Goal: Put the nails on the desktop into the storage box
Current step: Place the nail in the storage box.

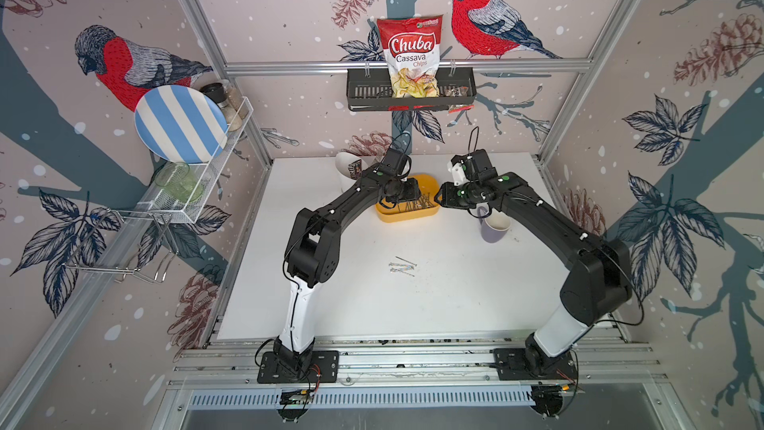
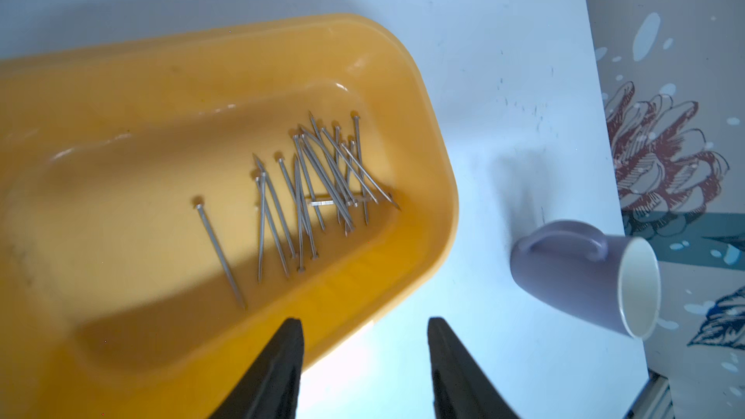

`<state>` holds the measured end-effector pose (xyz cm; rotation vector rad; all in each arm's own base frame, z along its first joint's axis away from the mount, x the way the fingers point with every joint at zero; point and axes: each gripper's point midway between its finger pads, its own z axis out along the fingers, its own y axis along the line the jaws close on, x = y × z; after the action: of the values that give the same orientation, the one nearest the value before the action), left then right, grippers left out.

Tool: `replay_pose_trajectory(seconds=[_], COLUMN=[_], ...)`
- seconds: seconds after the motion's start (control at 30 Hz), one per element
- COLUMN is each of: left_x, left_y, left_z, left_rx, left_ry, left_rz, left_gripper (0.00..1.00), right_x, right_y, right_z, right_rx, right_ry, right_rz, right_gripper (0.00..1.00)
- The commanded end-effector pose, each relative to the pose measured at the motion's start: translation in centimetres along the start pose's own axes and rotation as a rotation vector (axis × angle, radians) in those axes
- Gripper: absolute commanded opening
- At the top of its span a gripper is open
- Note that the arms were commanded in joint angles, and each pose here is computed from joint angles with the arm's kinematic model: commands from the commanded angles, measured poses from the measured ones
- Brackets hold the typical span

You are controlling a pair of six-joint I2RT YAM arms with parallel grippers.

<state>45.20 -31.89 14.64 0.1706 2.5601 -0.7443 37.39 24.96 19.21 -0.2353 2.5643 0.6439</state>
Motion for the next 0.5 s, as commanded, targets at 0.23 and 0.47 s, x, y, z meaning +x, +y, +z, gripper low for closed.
replay_pose_trajectory(seconds=[0.23, 0.47], left_x=[6.8, 12.6], left_y=[6.2, 11.4], left_z=[-8.5, -10.7], left_rx=[-0.156, -0.172], left_ry=[-0.036, -0.061], left_rz=[0.010, -0.174], left_gripper=[0.60, 0.61], right_x=[7.9, 12.2], right_y=[2.8, 5.2], right_z=[5.6, 9.6], right_rx=[0.053, 0.100], right_ry=[0.255, 0.383], right_rz=[-0.246, -0.494], right_gripper=[0.43, 0.43])
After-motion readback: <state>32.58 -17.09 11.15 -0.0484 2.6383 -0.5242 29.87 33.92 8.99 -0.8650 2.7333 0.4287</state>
